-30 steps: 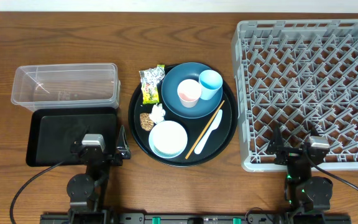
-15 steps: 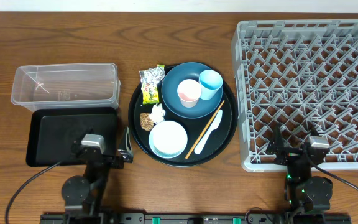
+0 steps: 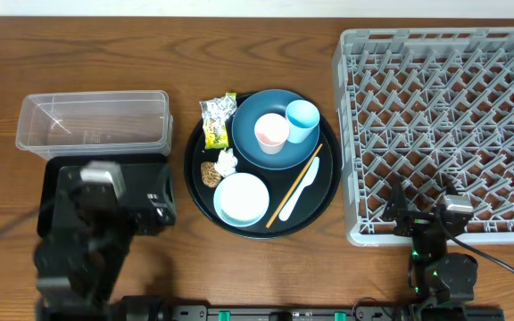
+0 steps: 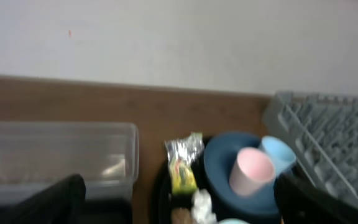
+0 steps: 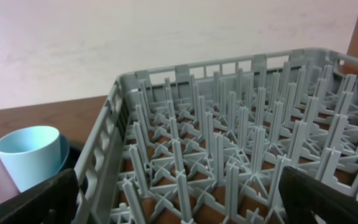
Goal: Sort waste into correct bins and load items into the dishwasher rack
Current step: 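Move the left gripper over the yellow snack wrapper and foil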
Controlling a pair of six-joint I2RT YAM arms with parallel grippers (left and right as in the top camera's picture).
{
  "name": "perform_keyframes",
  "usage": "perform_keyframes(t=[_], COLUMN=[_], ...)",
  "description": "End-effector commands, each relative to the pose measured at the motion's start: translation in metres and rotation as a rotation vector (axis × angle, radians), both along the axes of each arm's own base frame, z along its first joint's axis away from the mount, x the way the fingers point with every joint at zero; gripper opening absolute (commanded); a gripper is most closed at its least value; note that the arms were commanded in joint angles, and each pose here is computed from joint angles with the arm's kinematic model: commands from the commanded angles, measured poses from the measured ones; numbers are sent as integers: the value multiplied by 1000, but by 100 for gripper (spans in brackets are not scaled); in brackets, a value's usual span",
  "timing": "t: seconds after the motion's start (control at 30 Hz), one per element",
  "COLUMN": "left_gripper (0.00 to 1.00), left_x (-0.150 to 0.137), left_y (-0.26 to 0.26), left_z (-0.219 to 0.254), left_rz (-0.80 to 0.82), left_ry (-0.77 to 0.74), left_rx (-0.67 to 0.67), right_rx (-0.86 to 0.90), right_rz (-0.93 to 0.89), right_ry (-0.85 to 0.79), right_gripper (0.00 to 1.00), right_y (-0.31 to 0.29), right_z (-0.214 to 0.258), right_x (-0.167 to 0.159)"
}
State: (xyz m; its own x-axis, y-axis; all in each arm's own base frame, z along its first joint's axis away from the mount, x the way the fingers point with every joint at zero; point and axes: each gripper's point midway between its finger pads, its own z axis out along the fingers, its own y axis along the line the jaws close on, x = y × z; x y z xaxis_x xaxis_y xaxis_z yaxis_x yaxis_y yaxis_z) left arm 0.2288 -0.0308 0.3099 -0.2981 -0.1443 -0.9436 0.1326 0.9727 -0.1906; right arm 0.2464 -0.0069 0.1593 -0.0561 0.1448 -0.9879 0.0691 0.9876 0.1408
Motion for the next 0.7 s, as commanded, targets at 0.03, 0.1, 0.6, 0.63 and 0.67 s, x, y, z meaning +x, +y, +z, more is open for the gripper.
perform_keyframes(t=[0.03,0.1,0.6,0.63,0.67], left_gripper=[98,98,81,70,66], left_x=[12,19,76,79,81], left_y=[-5,-8,-39,-41,-42], left_z=[37,44,37,33,28], left_rz=[-31,-49,-220,-219,-212], left_ry=[81,151,317,339,364], left_rx=[-19,-28,-123,-145,-167], right_rx=[-12,-12,-12,-12,-12], right_rz=[-1,-1,-1,-1,-1], right_ry=[6,6,6,6,6], right_gripper=[99,99,99,99,99], right_y=[0,0,0,0,0], right_z=[-2,-2,-2,-2,-2], right_x=[0,0,0,0,0])
